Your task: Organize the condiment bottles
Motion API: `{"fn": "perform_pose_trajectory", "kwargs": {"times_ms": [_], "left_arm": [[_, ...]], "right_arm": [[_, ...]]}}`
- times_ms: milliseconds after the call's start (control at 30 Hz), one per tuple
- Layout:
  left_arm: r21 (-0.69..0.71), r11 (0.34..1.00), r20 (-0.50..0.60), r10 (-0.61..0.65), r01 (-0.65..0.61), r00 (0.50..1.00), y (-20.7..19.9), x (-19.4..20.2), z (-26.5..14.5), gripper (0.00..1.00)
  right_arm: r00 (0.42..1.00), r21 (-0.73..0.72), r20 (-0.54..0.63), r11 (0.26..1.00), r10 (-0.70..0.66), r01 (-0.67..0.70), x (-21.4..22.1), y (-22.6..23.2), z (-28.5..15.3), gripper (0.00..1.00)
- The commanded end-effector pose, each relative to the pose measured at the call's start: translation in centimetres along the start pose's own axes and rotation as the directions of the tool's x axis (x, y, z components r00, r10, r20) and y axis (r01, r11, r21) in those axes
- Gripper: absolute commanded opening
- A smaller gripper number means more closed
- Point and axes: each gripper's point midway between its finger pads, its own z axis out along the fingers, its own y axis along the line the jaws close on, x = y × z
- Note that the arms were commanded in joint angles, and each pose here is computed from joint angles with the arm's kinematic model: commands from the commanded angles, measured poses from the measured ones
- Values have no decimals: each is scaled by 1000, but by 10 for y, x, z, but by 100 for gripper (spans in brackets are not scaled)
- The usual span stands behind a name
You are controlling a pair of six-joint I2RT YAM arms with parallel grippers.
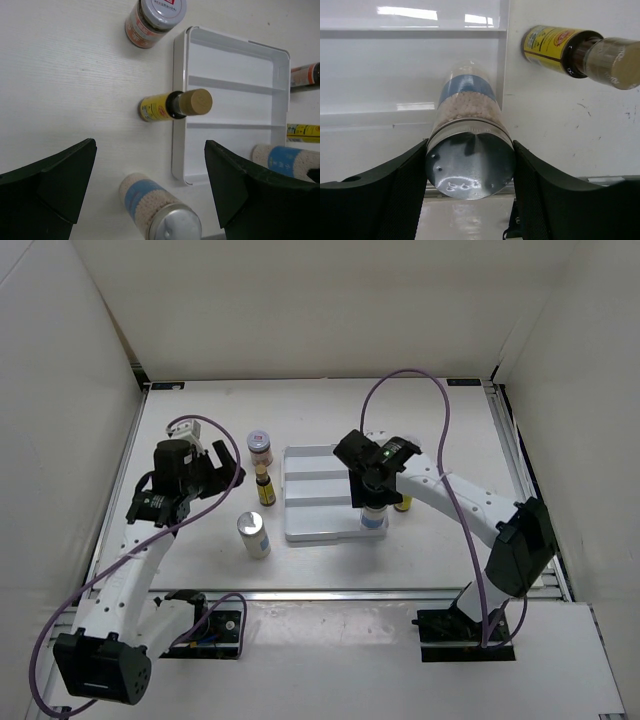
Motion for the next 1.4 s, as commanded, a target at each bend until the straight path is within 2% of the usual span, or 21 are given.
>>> {"fn": "perform_pose_trajectory", "kwargs": {"times_ms": [0,67,100,200,233,267,467,533,567,600,733,900,1233,1300,1367], "left_arm": [[21,999,57,40,-42,998,-19,-25,-31,100],[27,998,79,51,-53,996,-29,-38,-44,100],[17,998,57,51,-52,997,-28,-36,-46,100],[34,999,8,35,-35,999,-36,-30,-54,100],[56,998,-7,35,-34,999,-40,-28,-57,100],[59,998,-19,26,-25,999,-41,-22,-59,100],[95,995,-132,39,-27,991,-48,16,-76,100],[67,997,-159,36,-26,987,-40,33,-78,100],[83,996,-134,47,-36,990,-41,35,-86,100],[61,997,-164,52,-43,985,-34,50,-86,100],[44,998,-197,45,-37,979,-32,63,-94,100],[-65,992,-372,81,-113,925,-28,89,-70,100],[-124,983,-409,70,-131,910,-21,100,-53,100],[-123,982,-414,79,-141,907,-21,102,-47,98],[-114,982,-433,86,-149,897,-23,107,-38,90]], "right_arm": [[997,-27,63,999,32,-31,-11,4,-3,19],[997,-4,69,999,38,-37,-11,2,3,24],[997,-4,69,999,37,-37,-11,2,3,34],[997,17,62,999,39,-40,-12,0,4,69],[998,38,55,999,31,-33,-10,-5,1,90],[997,36,58,998,44,-46,-12,-4,-2,98],[983,-8,181,999,38,-37,-39,-3,-41,100],[982,-9,185,1000,27,-26,-40,-5,-45,100],[982,-10,187,1000,28,-26,-41,-6,-49,100],[983,-5,180,1000,24,-23,-39,-7,-49,100],[980,-25,199,999,29,-24,-37,-10,-58,100],[977,-36,211,999,37,-30,-35,-13,-62,100],[973,-37,228,999,45,-38,-25,-28,-68,100],[972,-41,230,998,56,-48,-23,-29,-69,100],[972,-42,227,997,66,-58,-21,-31,-68,100]]}}
